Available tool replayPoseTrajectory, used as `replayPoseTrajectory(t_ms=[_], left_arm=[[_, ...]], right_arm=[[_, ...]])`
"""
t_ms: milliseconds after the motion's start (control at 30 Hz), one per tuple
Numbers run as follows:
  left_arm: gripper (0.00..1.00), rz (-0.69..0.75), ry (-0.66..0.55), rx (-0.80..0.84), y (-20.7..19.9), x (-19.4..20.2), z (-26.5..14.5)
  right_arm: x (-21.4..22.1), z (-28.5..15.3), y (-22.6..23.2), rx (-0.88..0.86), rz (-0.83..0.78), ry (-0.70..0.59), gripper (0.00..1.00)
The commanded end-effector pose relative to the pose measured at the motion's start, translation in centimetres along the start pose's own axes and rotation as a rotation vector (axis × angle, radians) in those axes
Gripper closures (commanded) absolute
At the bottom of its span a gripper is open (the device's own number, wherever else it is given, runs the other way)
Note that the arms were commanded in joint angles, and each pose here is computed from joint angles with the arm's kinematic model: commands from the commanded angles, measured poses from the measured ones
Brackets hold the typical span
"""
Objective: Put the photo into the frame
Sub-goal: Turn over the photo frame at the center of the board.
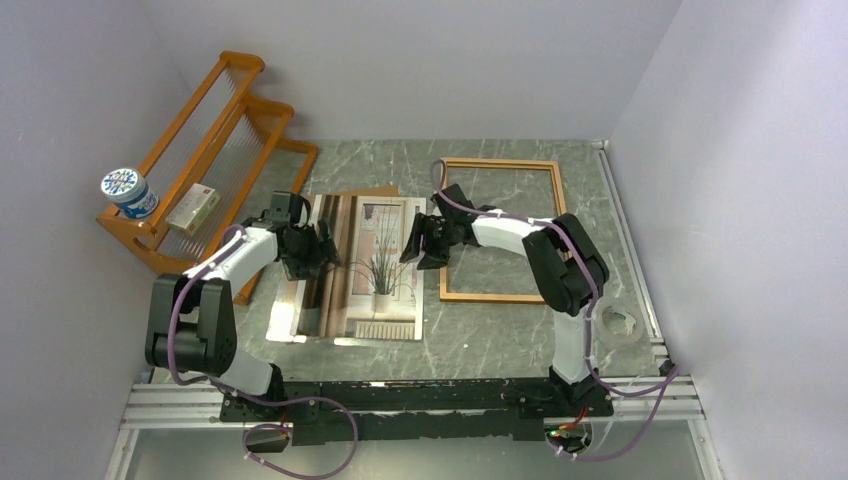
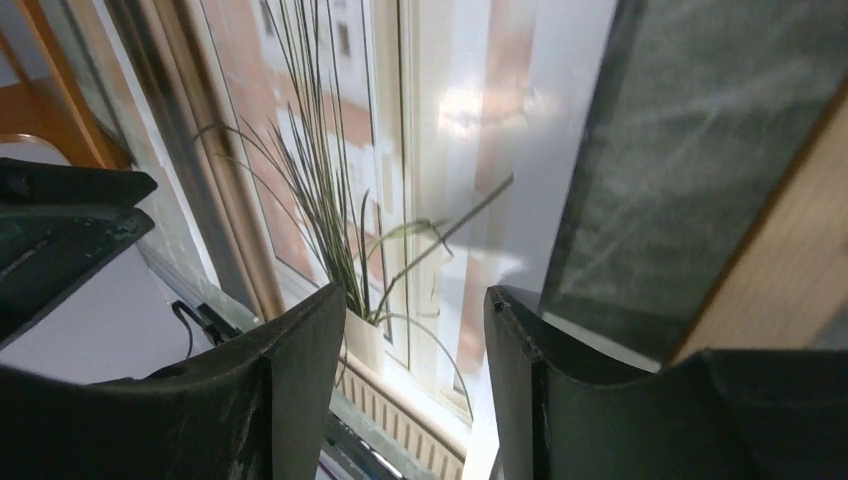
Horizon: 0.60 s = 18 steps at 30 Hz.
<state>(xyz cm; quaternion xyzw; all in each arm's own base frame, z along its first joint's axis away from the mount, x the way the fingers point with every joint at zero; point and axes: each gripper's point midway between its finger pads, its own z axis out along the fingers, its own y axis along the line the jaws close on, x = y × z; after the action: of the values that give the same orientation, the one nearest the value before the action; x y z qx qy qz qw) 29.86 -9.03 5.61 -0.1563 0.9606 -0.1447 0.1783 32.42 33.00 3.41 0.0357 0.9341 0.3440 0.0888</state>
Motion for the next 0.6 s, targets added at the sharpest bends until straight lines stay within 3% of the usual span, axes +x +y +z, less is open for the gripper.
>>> replayPoseTrajectory(t_ms=[0, 233, 433, 567], left_arm=[[0.18, 0.007, -0.066, 0.094, -1.8, -1.2, -1.2], [0.22, -0.006, -0.052, 0.204, -3.8, -0.7, -2.4], [0.26, -0.027, -0.021, 0.193, -3.5, 0.5, -3.0], [0.26, -0.008, 0.062, 0.243, -4.1, 2.2, -3.4]], right_arm=[[0.3, -2.1, 1.2, 0.007, -0.011, -0.081, 0.44], [4.4, -4.5, 1.1, 0.046, -0.009, -0.109, 0.41], [8.5, -5.3, 0.3, -0.005, 0.084, -0.123, 0.38], [10.5, -5.6, 2.8, -0.129, 0.139, -0.175, 0.41]])
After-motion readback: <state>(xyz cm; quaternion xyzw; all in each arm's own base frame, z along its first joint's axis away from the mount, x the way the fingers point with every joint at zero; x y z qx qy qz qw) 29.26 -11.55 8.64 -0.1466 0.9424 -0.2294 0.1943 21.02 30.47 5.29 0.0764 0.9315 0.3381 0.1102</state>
